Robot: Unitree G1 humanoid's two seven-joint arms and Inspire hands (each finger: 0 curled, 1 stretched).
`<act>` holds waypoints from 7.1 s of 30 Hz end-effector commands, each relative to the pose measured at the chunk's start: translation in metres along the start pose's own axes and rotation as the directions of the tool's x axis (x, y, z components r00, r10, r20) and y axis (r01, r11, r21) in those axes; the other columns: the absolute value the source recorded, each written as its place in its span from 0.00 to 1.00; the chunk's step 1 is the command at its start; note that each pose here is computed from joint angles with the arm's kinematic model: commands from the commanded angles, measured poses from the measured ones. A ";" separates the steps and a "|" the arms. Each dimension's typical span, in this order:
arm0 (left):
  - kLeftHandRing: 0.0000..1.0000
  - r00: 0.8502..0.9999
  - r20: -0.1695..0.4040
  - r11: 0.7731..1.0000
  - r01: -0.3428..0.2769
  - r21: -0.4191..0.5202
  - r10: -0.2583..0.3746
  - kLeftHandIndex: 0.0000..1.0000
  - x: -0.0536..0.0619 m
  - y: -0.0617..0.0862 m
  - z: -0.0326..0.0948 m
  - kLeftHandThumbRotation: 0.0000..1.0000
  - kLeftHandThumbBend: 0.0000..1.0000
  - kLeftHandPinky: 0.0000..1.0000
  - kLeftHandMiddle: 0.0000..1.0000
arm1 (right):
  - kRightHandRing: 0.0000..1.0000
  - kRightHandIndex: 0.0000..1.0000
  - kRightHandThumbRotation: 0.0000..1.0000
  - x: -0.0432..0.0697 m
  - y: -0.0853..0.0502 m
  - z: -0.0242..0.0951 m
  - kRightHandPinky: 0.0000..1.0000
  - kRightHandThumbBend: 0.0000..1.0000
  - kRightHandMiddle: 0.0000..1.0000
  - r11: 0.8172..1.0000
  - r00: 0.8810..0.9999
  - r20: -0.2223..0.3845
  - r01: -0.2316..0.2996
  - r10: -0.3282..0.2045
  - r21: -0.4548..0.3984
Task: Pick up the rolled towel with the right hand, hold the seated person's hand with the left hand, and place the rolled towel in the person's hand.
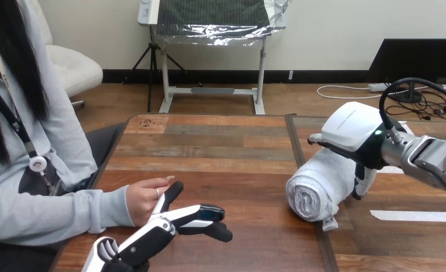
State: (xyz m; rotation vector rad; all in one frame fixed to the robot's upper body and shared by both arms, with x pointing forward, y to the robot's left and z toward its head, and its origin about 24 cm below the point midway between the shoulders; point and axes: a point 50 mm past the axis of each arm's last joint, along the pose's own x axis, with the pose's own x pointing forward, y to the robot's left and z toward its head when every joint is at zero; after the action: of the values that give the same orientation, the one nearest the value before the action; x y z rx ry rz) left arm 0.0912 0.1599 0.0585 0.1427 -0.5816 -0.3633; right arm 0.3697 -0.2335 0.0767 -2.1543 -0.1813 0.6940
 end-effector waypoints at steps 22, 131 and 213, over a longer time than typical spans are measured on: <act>0.71 0.999 -0.051 0.995 -0.007 0.096 0.012 0.72 -0.006 0.012 0.025 0.59 0.89 0.96 0.69 | 0.82 0.83 0.22 0.008 0.014 0.025 0.77 1.00 0.81 0.996 1.000 0.018 -0.027 0.026 0.089; 0.72 0.999 -0.049 0.971 -0.001 0.238 0.013 0.73 0.011 0.035 0.016 0.52 0.86 0.90 0.71 | 0.46 0.49 0.00 -0.002 0.035 0.029 0.41 0.85 0.49 0.226 0.897 -0.438 0.438 -0.052 0.870; 0.87 0.884 -0.457 0.416 0.381 0.826 0.099 0.86 0.085 0.129 -0.012 0.36 1.00 0.82 0.85 | 0.41 0.48 0.00 -0.006 -0.007 0.022 0.35 0.77 0.48 -0.200 0.799 -0.479 0.435 -0.364 0.878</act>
State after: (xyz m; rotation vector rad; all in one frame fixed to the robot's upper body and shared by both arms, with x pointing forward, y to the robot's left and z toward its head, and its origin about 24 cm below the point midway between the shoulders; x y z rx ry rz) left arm 0.1884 0.2488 0.1164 1.3145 -0.1935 -0.1174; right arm 0.3414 -0.2199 0.0415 -0.5082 -0.0707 0.1669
